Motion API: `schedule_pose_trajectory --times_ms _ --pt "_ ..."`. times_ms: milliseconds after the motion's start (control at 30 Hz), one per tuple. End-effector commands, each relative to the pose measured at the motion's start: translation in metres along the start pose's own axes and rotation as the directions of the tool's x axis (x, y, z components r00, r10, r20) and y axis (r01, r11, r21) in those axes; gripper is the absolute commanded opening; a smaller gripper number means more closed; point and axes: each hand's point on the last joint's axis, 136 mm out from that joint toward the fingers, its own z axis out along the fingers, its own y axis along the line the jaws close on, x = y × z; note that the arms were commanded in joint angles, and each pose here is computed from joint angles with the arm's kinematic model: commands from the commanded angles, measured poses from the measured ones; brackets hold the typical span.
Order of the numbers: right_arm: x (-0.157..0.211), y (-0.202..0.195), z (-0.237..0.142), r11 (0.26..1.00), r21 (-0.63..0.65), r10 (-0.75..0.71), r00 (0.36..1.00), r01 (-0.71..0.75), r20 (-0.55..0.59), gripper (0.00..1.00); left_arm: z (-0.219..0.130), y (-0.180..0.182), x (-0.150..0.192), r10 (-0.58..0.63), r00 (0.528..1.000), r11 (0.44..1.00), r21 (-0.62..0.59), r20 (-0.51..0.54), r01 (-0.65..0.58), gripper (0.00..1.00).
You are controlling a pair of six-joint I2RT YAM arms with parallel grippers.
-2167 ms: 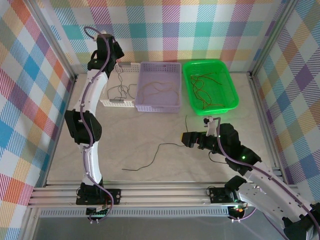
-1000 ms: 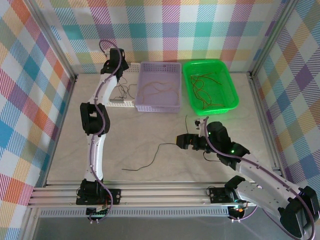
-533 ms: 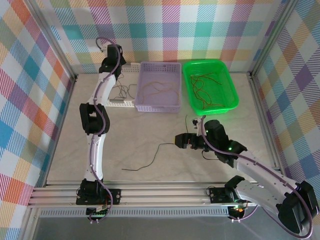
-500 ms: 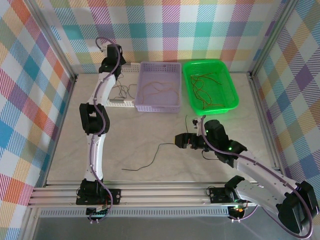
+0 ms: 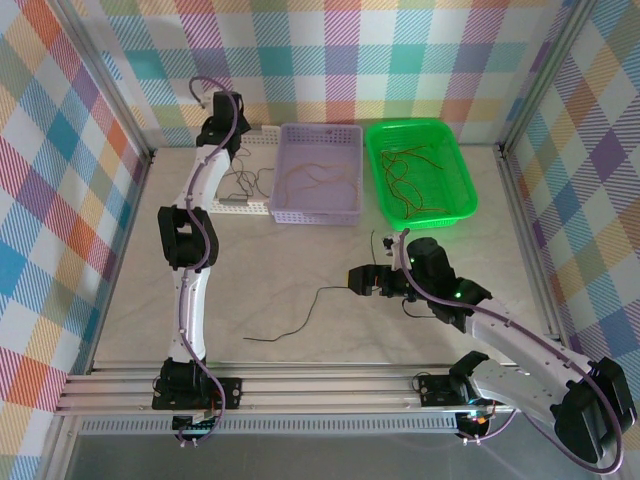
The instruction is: Untangle the cables
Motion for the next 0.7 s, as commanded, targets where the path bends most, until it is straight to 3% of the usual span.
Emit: schedule_pose_trajectory --times_ms 0,300,467,667 --pt "-0.016 0.021 -0.007 0.997 -0.063 -0.035 0.999 0.037 0.042 1.00 -0.009 0.003 0.014 -0.012 0.998 1.000 -0.004 -0.064 0.011 0.20" --pt "-0.013 0.026 -0.018 0.996 -0.086 -0.025 0.998 0.030 0.065 1.00 -0.033 0.008 0.036 -0.051 0.990 0.999 0.007 -0.130 0.052 0.30" --pt "-0.011 0.027 -0.025 0.995 -0.093 -0.012 0.996 0.020 0.084 1.00 -0.058 0.004 0.031 -0.089 0.984 0.994 0.049 -0.155 0.098 0.49" --pt "-0.005 -0.001 -0.028 0.997 0.034 0.063 0.993 -0.066 0.099 1.00 -0.106 -0.007 0.030 -0.149 0.968 0.978 0.114 -0.201 0.174 0.69"
